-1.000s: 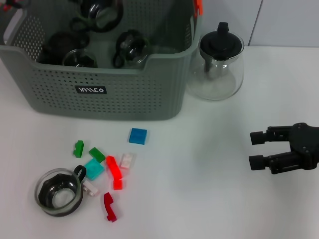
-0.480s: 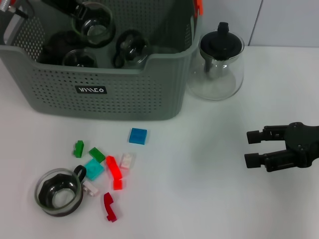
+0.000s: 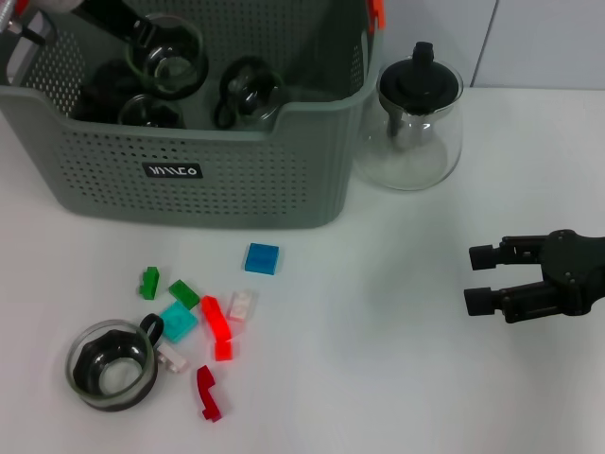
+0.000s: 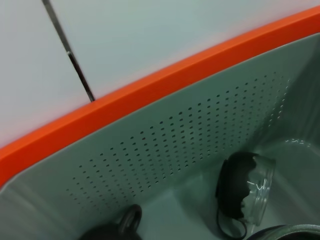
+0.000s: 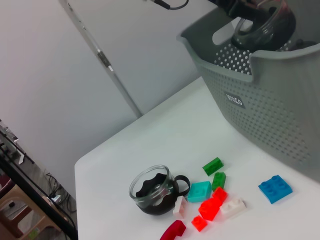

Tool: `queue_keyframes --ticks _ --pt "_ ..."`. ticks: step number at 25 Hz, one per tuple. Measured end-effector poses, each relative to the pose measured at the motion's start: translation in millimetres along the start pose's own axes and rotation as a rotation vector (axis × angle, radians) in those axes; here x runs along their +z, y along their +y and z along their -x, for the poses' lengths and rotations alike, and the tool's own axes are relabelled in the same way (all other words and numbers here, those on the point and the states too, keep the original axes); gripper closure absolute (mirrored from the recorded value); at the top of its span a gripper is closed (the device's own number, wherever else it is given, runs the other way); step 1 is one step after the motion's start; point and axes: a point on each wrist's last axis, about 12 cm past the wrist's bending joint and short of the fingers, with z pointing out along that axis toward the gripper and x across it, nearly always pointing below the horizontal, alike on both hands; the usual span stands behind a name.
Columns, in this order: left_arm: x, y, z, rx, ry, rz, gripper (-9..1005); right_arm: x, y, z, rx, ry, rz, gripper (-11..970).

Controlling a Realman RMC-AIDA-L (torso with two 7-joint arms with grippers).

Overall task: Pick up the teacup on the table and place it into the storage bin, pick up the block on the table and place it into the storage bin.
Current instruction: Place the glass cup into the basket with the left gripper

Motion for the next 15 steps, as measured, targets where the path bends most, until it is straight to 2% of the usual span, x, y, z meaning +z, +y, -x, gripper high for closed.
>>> queue_keyframes --ticks 15 --pt "15.0 -3.4 -10.5 0.018 -0.001 0.022 936 0.8 -0.1 -3.1 0.003 -0.004 -0.005 17"
